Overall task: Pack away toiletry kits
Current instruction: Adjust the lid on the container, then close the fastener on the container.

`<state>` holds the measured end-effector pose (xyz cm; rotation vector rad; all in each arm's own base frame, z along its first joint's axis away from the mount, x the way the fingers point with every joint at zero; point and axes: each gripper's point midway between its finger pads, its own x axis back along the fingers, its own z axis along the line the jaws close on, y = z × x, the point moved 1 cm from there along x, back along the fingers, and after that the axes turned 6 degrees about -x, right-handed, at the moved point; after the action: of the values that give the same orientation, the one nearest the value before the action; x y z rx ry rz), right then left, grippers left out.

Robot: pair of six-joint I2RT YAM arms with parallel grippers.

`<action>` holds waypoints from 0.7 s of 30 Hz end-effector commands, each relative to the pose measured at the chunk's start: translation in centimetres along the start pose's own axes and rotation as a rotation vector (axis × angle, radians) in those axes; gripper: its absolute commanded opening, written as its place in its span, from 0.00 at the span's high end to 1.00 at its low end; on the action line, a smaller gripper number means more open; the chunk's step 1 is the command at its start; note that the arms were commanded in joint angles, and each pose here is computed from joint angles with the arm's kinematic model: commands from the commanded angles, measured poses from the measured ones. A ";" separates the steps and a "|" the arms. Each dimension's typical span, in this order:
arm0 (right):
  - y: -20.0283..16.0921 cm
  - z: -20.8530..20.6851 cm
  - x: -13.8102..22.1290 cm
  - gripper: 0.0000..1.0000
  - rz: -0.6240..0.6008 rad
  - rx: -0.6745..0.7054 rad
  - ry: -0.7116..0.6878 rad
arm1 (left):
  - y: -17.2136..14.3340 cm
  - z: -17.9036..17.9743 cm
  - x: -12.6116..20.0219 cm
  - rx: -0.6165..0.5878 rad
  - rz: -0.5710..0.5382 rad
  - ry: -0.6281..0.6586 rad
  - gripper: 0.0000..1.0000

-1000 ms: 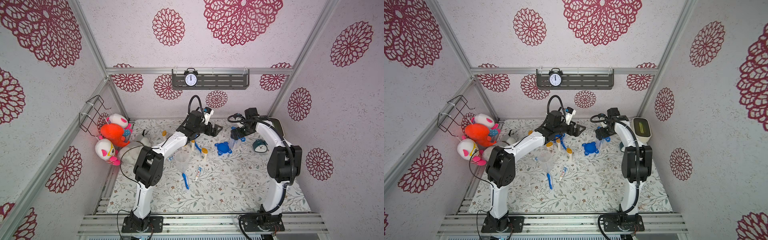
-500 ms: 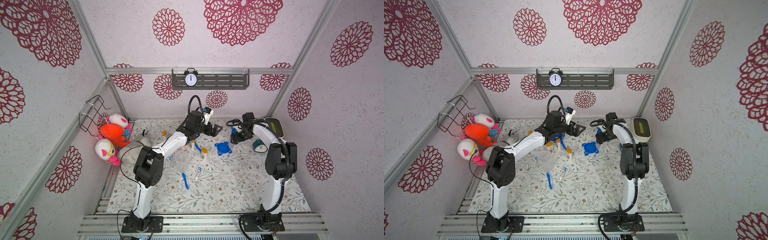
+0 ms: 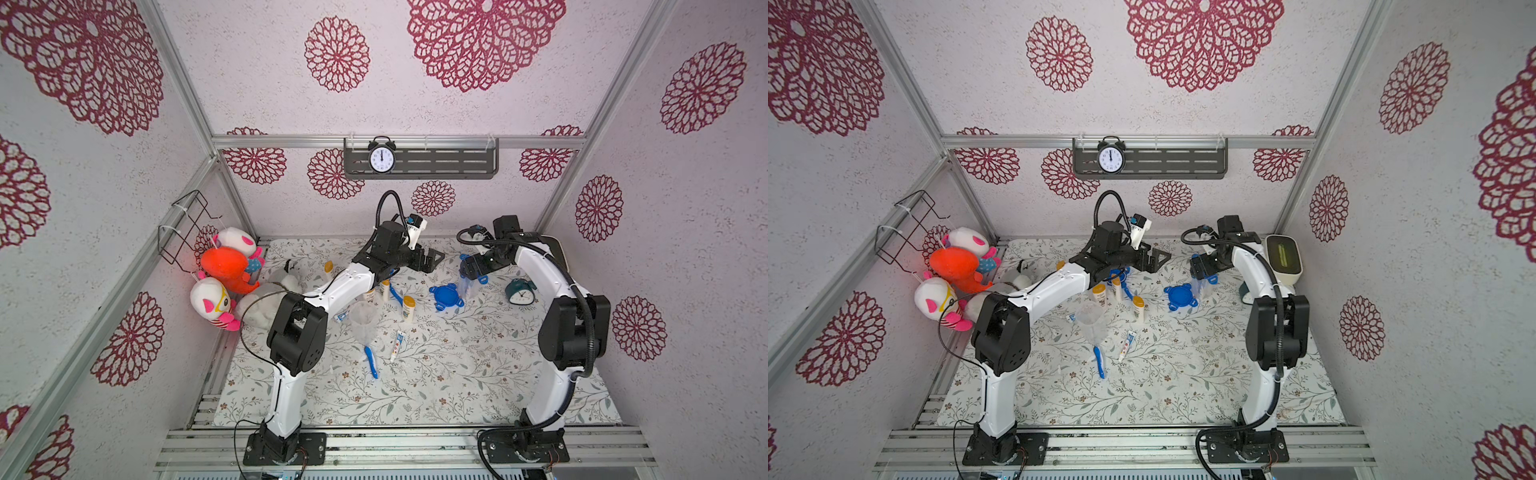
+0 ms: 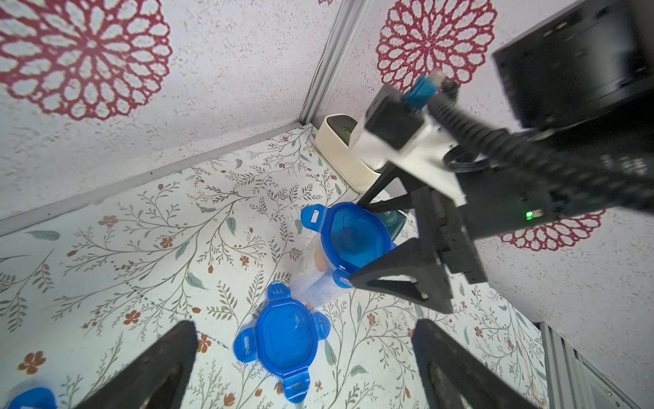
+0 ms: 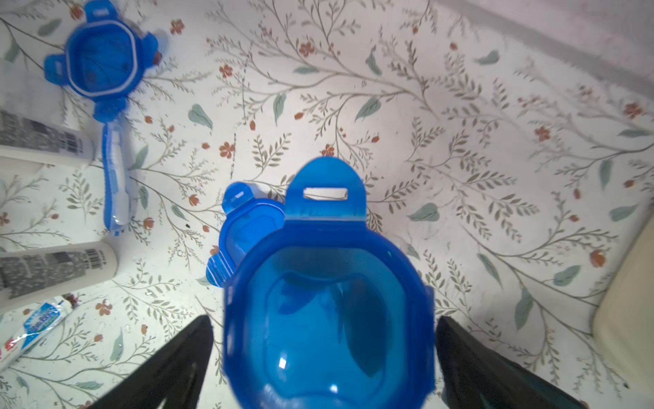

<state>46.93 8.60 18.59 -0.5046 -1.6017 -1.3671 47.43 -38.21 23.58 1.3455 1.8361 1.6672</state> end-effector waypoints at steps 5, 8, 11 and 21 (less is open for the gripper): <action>2.3 -0.3 4.0 0.01 -0.115 -0.045 -0.044 | 0.3 0.2 0.1 -0.006 -0.011 0.001 0.01; 2.6 -1.5 4.7 0.01 -0.160 -0.125 -0.097 | 0.4 -0.1 -0.4 -0.025 -0.005 -0.020 0.01; 2.5 -3.0 6.3 0.03 -0.248 -0.280 -0.121 | 0.7 -1.3 -0.8 -0.089 0.007 -0.040 0.02; -0.8 -4.4 9.1 0.07 -0.429 -0.705 -0.046 | 2.2 -2.8 -4.1 -0.100 -0.021 -0.135 0.02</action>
<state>42.41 1.70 23.68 -0.6781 -1.3787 -2.0987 48.81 -41.93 26.41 1.2850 1.6951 1.6442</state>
